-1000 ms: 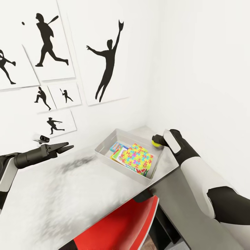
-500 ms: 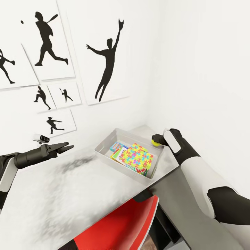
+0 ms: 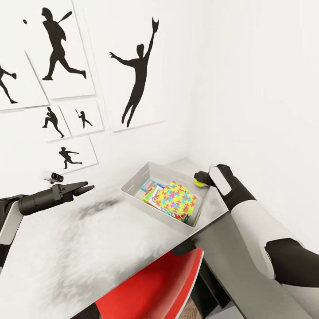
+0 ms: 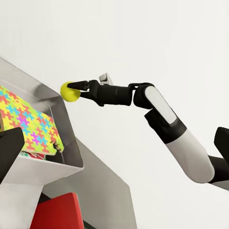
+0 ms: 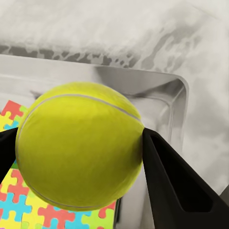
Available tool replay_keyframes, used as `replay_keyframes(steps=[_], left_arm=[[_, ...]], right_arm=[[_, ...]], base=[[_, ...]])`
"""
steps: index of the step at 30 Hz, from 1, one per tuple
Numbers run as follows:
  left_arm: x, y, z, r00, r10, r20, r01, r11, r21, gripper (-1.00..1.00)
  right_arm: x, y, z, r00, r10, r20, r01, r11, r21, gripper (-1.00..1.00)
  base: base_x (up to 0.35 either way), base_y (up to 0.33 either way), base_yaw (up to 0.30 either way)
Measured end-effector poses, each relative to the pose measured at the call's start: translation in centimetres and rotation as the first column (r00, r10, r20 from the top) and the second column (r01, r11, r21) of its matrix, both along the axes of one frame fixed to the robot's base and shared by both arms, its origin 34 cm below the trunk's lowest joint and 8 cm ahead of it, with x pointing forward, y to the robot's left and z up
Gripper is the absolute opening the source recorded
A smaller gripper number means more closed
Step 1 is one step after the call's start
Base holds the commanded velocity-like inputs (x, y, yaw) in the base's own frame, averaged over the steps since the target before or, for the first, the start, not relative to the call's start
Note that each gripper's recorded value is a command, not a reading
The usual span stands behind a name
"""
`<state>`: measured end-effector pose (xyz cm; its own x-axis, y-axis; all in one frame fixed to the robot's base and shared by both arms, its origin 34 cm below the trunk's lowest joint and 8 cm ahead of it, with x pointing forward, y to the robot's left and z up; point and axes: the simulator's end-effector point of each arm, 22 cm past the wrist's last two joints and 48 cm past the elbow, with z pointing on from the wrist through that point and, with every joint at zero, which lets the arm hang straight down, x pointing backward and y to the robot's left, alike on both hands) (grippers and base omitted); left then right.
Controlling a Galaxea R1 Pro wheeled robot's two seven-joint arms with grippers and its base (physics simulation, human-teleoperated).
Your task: Put all the toys in the child's room - the three board games (two on the bed and one on the table), the two jigsaw puzzles on the table, and the tennis ball on the table - inside the toy box on the table in the child's room.
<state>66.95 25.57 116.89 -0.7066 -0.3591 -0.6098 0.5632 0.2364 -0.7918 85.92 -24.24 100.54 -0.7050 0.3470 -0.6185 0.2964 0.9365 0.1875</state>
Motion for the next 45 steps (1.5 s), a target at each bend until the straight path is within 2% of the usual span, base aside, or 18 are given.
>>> replay_keyframes(steps=[1, 2, 26, 28, 33, 35, 37, 39, 41, 45], left_arm=[[0.0, 0.0, 0.0, 1.000, 0.000, 0.000, 0.000, 1.000, 0.000, 1.00], [0.0, 0.0, 0.0, 1.000, 0.000, 0.000, 0.000, 1.000, 0.000, 1.00], [0.0, 0.2, 0.1, 1.000, 0.003, 0.003, -0.003, 1.000, -0.001, 1.00], [0.0, 0.2, 0.1, 1.000, 0.003, 0.004, -0.003, 1.000, 0.000, 1.00], [-0.1, 1.9, 0.4, 1.000, 0.022, 0.007, -0.022, 0.999, 0.031, 1.00], [-0.2, 2.8, 0.4, 0.999, 0.033, 0.003, -0.033, 0.998, 0.045, 1.00], [-0.3, 3.6, 0.3, 0.999, 0.043, -0.007, -0.043, 0.998, 0.051, 1.00], [-0.5, 4.4, 0.1, 0.999, 0.046, -0.019, -0.046, 0.998, 0.043, 1.00], [-1.0, 5.1, -0.1, 0.999, 0.035, -0.035, -0.035, 0.999, 0.006, 1.00], [-2.0, 6.3, -1.5, 0.996, 0.031, -0.085, -0.035, 0.998, -0.046, 1.00]], right_arm=[[0.0, 0.0, -0.1, 1.000, 0.000, -0.001, 0.000, 1.000, 0.000, -1.00], [0.0, 0.0, -0.1, 1.000, 0.000, -0.001, 0.000, 1.000, 0.000, 1.00], [-0.4, 0.1, -0.4, 1.000, 0.004, -0.012, -0.004, 1.000, 0.009, 1.00], [-0.1, 0.3, 0.3, 1.000, 0.009, 0.007, -0.009, 1.000, 0.014, 1.00], [0.4, 1.3, 5.3, 0.993, 0.070, 0.097, -0.072, 0.997, 0.016, 1.00], [0.7, 0.7, 8.6, 0.982, 0.087, 0.165, -0.088, 0.996, 0.002, 1.00], [0.4, -0.2, 10.0, 0.975, 0.089, 0.202, -0.090, 0.996, -0.003, 1.00], [-0.4, -1.0, 10.4, 0.972, 0.080, 0.220, -0.088, 0.996, 0.025, 1.00], [-1.9, -1.1, 9.9, 0.971, 0.064, 0.228, -0.091, 0.990, 0.109, 1.00], [-4.0, -1.2, 8.8, 0.973, 0.046, 0.227, -0.090, 0.978, 0.189, 1.00]], base=[[0.000, 0.000, 0.002], [0.000, 0.000, 0.001], [0.000, 0.000, 0.000], [0.000, 0.000, 0.000], [-0.009, 0.000, -0.045], [-0.130, 0.000, -0.073], [-0.217, 0.000, -0.076], [-0.264, 0.000, -0.078], [-0.234, 0.000, -0.079], [-0.114, 0.000, -0.082]])
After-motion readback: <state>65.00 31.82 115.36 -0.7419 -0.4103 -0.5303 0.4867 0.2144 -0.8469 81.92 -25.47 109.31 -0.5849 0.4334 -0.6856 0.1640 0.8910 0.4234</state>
